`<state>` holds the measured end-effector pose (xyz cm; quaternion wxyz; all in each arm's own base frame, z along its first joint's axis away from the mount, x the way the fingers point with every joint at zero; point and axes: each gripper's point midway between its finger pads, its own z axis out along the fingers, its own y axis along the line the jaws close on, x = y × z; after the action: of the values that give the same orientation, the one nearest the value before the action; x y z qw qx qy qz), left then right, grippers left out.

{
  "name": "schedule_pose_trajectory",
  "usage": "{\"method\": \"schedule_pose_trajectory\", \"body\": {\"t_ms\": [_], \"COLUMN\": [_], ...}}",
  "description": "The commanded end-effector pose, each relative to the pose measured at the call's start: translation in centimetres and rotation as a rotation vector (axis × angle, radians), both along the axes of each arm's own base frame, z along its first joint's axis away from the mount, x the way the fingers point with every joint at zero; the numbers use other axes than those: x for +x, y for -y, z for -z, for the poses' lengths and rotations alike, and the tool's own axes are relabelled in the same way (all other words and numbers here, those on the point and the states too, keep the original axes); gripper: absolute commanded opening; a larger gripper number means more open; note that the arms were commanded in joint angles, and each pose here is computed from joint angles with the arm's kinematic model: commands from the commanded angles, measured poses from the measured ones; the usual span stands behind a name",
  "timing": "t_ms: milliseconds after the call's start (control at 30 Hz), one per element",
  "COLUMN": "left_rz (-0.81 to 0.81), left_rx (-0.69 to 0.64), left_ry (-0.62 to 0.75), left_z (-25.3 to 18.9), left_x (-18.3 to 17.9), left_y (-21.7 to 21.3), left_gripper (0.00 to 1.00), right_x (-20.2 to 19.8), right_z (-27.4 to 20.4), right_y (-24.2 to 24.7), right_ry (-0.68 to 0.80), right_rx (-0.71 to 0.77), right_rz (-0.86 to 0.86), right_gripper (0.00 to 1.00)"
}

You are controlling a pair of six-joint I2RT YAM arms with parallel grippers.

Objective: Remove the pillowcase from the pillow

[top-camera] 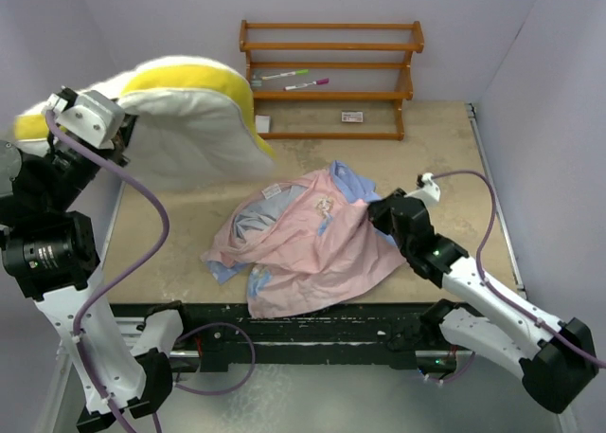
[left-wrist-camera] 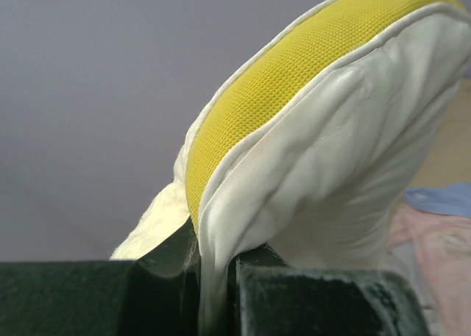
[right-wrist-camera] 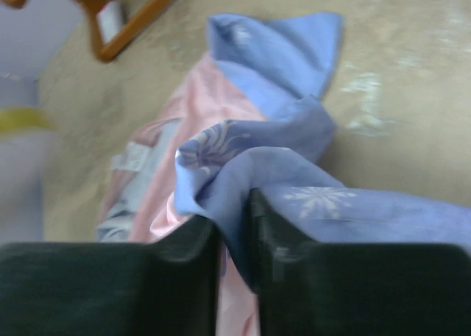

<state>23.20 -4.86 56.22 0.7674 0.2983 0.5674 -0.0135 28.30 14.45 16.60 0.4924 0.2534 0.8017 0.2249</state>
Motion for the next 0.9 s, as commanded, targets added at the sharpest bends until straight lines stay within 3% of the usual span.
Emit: {"method": "schedule_pose_trajectory", "body": {"t_ms": [0, 100, 267, 400, 633, 733, 867], "left_rz": [0.281, 0.312, 0.329, 0.298, 0.016, 0.133, 0.514], "left_rx": [-0.089, -0.120, -0.101, -0.085, -0.049, -0.040, 0.037], "left_ry": [-0.184, -0.286, -0.349, -0.327, -0.148, -0.068, -0.032], "left_z": [4.7, 9.7, 16.3, 16.2, 13.1, 10.0, 7.7], "left_x": [-1.0, -0.8, -2.0, -1.3, 4.9, 4.3, -0.5], "left_y": [3.9, 4.1, 4.5, 4.0, -1.2, 0.5, 6.1], "left_gripper": [0.00, 0.00, 0.00, 0.00, 0.00, 0.00, 0.00], "right_x": [2.4, 2.7, 2.5, 2.6, 1.9, 1.9, 1.6], "right_z": [-8.5, -11.4, -13.7, -13.2, -12.8, -13.8, -13.5], "right_y": [-3.5, -3.7, -3.7, -3.7, -3.2, -3.5, -4.2], "right_ry": [0.207, 0.242, 0.265, 0.244, 0.255, 0.314, 0.315], "right_rx": [-0.013, -0.018, -0.010, -0.028, -0.028, -0.049, -0.054], "right_rz": [-0.173, -0.181, -0.187, -0.189, -0.189, -0.226, -0.277], "right_gripper": [0.43, 0.52, 0.49, 0.53, 0.57, 0.58, 0.59]}}
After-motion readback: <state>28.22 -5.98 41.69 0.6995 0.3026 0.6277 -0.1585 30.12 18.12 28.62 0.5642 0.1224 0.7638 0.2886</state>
